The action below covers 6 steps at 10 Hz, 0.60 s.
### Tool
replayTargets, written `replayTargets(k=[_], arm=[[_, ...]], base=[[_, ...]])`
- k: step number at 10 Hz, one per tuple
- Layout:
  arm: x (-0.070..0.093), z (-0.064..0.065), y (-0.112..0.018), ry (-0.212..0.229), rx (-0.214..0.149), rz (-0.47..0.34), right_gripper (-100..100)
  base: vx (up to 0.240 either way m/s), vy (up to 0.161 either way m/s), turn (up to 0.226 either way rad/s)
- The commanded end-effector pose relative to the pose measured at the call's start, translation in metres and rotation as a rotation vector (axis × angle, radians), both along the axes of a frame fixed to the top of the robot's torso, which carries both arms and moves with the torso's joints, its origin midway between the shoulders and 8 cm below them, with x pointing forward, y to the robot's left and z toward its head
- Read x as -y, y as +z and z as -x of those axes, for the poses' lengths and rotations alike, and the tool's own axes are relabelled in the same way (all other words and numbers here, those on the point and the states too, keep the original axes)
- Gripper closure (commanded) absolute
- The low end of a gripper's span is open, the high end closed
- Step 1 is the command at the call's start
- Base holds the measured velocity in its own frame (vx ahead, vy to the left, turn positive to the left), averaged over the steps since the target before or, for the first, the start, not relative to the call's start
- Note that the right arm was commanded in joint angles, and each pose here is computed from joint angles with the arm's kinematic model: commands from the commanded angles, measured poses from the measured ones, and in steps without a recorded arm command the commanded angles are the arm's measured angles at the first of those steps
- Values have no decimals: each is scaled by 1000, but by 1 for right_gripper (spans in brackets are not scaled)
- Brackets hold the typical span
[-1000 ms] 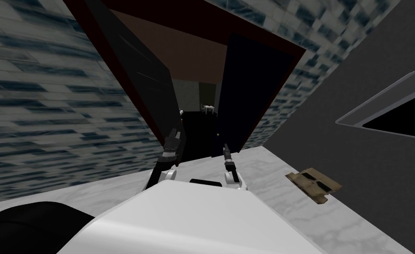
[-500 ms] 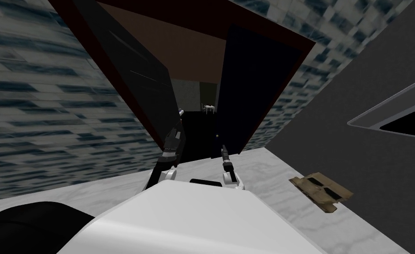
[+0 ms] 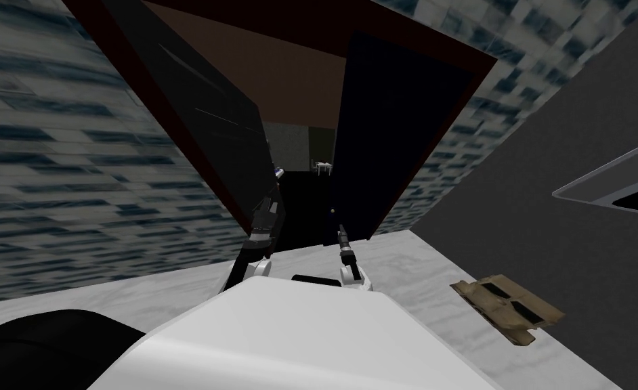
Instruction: Push the door open
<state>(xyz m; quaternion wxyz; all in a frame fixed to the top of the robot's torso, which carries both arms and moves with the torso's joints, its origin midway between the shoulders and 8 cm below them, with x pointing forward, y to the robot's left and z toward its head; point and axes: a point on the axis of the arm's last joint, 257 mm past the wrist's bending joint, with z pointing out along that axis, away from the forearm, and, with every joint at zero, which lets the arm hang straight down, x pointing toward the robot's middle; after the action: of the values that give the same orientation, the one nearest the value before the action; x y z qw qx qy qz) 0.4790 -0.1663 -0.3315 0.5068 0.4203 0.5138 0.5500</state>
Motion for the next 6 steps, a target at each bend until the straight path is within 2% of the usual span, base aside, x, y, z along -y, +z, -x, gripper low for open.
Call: replayTargets(k=[1,6], arm=[[-8,0,-9,9,-17,-4,-100],[-26,3,-32,33,-63,-15,-100]], base=[[72,-65,47],[89,-71,36]])
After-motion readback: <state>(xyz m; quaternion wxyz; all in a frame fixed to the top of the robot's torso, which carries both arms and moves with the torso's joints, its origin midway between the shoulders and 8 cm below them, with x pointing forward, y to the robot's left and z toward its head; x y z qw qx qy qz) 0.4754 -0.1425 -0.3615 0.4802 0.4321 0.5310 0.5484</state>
